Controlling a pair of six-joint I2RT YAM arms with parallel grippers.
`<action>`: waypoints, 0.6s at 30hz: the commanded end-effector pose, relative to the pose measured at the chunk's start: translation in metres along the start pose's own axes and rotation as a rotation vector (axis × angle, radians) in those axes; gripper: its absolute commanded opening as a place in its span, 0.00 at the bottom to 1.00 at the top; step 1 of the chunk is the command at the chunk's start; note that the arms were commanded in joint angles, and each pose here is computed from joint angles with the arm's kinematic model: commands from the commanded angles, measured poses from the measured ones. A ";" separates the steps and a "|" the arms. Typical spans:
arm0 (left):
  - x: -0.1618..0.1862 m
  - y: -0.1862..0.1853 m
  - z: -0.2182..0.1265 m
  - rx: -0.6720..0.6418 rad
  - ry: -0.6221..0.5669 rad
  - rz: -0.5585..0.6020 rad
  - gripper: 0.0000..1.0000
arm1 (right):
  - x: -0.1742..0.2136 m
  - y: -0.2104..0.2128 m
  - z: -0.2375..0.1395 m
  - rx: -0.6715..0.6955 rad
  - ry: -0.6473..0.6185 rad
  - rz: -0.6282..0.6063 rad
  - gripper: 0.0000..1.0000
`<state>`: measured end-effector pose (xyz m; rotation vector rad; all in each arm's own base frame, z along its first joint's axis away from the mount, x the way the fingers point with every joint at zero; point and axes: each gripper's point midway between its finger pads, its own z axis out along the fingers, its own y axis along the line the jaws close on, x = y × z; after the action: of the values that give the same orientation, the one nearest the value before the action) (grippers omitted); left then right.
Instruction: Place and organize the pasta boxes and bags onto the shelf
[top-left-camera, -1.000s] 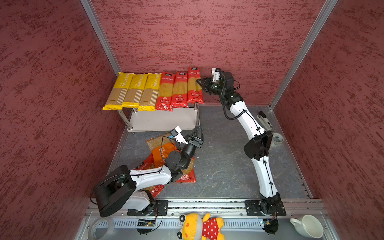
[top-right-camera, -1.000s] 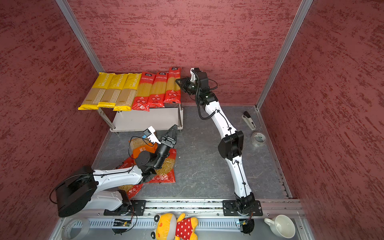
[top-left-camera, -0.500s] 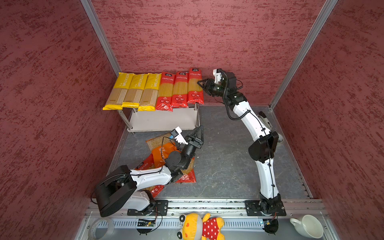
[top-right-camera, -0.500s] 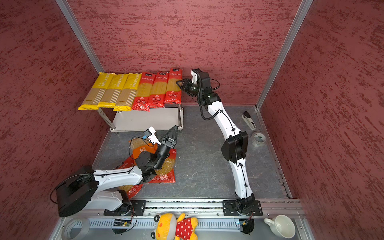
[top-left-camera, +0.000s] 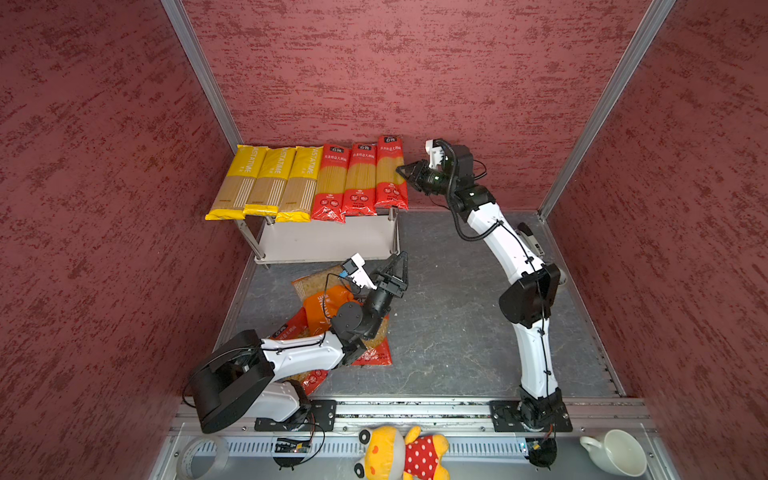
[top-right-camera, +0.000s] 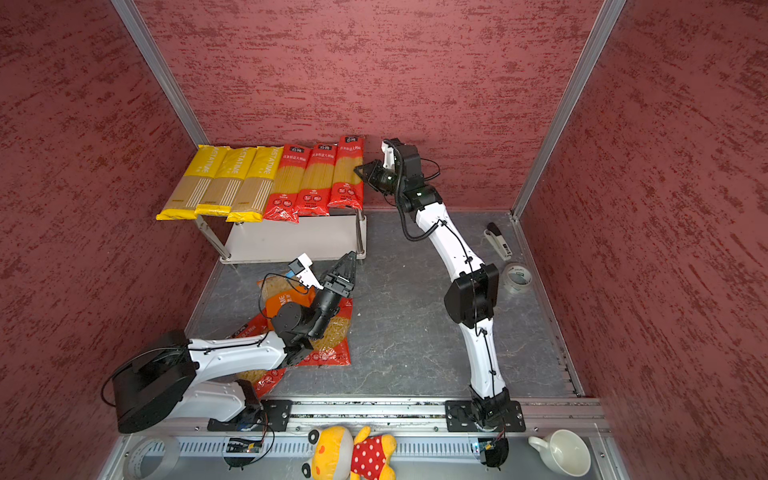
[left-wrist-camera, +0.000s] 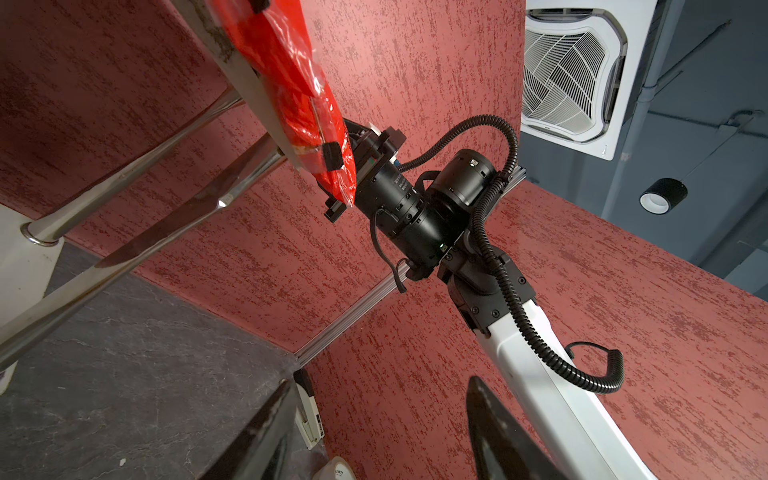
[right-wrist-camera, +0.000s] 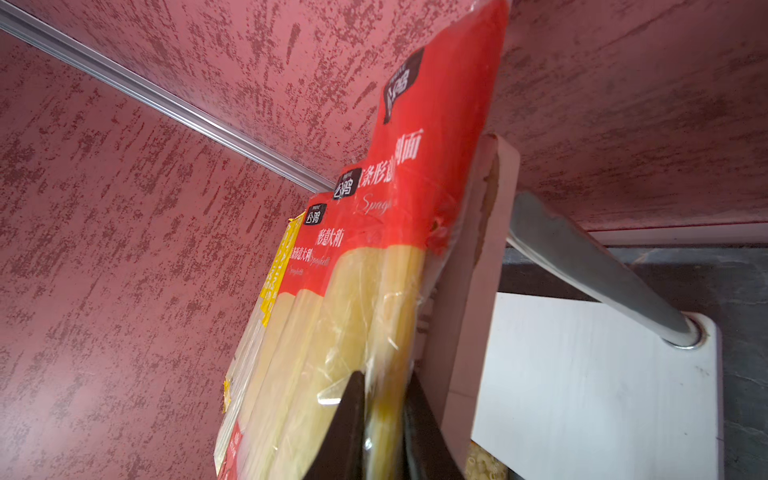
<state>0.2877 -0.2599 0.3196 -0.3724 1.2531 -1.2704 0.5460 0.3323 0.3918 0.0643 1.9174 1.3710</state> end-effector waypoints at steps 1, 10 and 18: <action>0.002 0.000 -0.001 0.000 0.011 0.028 0.65 | 0.027 0.010 0.012 -0.028 0.082 -0.010 0.17; 0.003 0.000 -0.001 -0.001 0.016 0.030 0.65 | 0.027 0.019 0.004 -0.027 0.088 -0.044 0.34; 0.005 0.003 -0.005 -0.009 0.029 0.041 0.65 | 0.024 0.032 -0.009 -0.048 0.098 -0.077 0.47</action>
<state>0.2882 -0.2609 0.3165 -0.3641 1.2679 -1.2582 0.5380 0.3387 0.3954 -0.0183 1.9166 1.3502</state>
